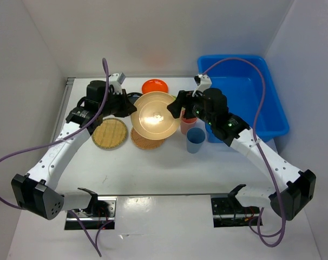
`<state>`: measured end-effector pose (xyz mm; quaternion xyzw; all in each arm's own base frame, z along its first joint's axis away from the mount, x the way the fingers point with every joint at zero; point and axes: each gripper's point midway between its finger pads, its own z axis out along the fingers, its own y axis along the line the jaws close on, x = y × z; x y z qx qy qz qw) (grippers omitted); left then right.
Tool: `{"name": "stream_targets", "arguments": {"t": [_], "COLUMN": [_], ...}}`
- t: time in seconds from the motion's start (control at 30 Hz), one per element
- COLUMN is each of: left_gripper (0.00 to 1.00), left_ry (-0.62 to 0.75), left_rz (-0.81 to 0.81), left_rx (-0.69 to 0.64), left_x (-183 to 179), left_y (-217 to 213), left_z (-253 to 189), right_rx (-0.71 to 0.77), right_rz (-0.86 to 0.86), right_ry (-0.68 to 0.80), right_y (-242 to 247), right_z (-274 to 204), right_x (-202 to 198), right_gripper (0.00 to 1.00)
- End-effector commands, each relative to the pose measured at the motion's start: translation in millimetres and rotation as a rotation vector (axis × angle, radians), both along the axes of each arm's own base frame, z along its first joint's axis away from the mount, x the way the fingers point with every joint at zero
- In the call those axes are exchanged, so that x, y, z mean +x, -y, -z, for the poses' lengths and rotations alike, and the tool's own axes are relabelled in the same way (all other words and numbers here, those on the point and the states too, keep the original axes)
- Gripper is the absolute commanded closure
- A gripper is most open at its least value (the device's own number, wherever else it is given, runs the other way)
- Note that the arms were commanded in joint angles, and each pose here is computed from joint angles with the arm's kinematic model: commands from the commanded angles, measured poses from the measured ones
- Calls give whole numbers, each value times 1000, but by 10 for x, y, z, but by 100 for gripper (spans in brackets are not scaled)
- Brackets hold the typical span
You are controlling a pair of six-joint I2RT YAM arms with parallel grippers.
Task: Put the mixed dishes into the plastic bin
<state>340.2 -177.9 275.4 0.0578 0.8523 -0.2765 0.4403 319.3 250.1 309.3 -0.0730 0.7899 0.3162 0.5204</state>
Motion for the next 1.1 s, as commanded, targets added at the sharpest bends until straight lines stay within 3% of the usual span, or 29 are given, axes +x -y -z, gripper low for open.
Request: {"name": "stream_targets", "arguments": {"t": [0.0, 0.17, 0.2, 0.23, 0.33, 0.4, 0.5, 0.6, 0.67, 0.7, 0.73, 0.83, 0.87, 0.9, 0.93, 1.07], "left_gripper": [100, 100, 100, 100, 100, 100, 100, 100, 100, 100, 100, 97, 94, 78, 68, 29], "left_ry": [111, 142, 142, 140, 134, 157, 152, 162, 169, 169, 178, 169, 169, 170, 161, 158], "left_rz": [-21, -32, -32, -21, 23, 53, 95, 146, 153, 153, 153, 153, 153, 145, 136, 103], "left_rx": [-14, -20, -20, -24, -44, -65, -83, -109, -123, -123, -125, -123, -123, -119, -113, -78], "left_x": [92, 46, 46, 33, -11, -44, -97, -174, -212, -212, -232, -233, -233, -222, -212, -115], "left_y": [-18, -55, -55, -38, 33, 77, 137, 203, 211, 211, 204, 204, 204, 193, 181, 136], "left_z": [-361, -470, -470, -473, -461, -543, -554, -619, -650, -650, -681, -641, -641, -638, -589, -505], "right_rx": [-84, -97, -86, -77, -35, -12, 24, 73, 82, 85, 90, 93, 100, 96, 94, 144], "right_rz": [109, 141, 125, 111, 49, -13, -100, -148, -171, -168, -169, -166, -154, -139, -98, -17], "right_ry": [-4, -20, -14, -9, -1, 2, -5, 8, 13, -2, 6, -9, -15, -16, -29, 1], "right_y": [134, 187, 152, 123, 6, -93, -226, -303, -333, -333, -338, -336, -330, -309, -263, -5], "right_z": [61, 127, 130, 110, 38, 26, 31, -6, -29, 12, -8, 10, 9, -13, -7, -227], "right_x": [134, 149, 147, 140, 94, 37, -63, -126, -152, -159, -152, -161, -151, -136, -98, -47], "right_gripper": [23, 35, 46, 49, 50, 45, 24, 21, 34, 43, 60, 82, 91, 97, 100, 100]}}
